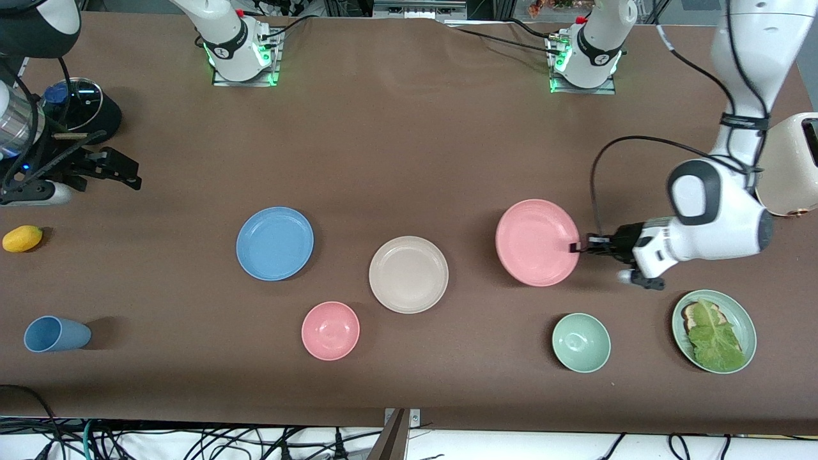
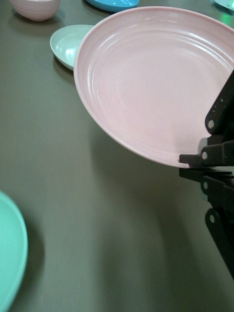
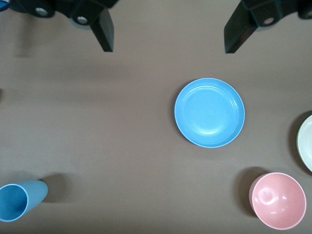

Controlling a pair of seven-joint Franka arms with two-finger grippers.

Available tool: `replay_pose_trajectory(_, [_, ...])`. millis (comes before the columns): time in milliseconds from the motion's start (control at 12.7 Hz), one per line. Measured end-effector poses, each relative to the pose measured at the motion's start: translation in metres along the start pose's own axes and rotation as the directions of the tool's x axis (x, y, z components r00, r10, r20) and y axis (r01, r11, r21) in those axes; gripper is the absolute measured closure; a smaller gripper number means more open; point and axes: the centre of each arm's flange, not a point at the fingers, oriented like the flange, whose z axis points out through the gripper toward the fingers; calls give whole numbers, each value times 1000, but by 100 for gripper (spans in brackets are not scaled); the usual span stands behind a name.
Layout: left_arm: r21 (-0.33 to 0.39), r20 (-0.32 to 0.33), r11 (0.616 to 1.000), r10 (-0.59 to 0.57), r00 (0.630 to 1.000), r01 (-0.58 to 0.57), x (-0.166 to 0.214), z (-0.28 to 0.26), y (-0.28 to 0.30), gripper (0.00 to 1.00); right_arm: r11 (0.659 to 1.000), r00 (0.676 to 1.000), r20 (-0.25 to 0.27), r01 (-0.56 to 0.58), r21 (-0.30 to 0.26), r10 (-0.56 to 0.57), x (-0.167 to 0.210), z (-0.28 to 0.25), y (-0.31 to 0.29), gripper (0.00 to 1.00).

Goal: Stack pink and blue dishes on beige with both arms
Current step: 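Carry the pink plate over the beige plate while the right gripper reaches out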

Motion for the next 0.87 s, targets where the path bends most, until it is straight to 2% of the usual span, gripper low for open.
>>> replay_pose_trajectory(236, [50, -54, 998, -47, 997, 50, 4, 62, 83, 95, 1000, 999, 36, 8, -4, -8, 22, 48, -6, 0])
replay_pose_trajectory(472, [72, -90, 992, -94, 991, 101, -3, 126, 134, 95, 1000, 998, 62, 26, -7, -25, 41, 92, -18, 0])
replay_pose_trajectory(708, [82, -115, 986, -136, 984, 145, -3, 163, 161, 95, 999, 998, 46, 49, -7, -49, 47, 116, -34, 0])
replay_pose_trajectory(865, [92, -134, 982, -151, 979, 164, 0, 179, 169, 95, 998, 998, 19, 62, -7, -62, 44, 154, -43, 0])
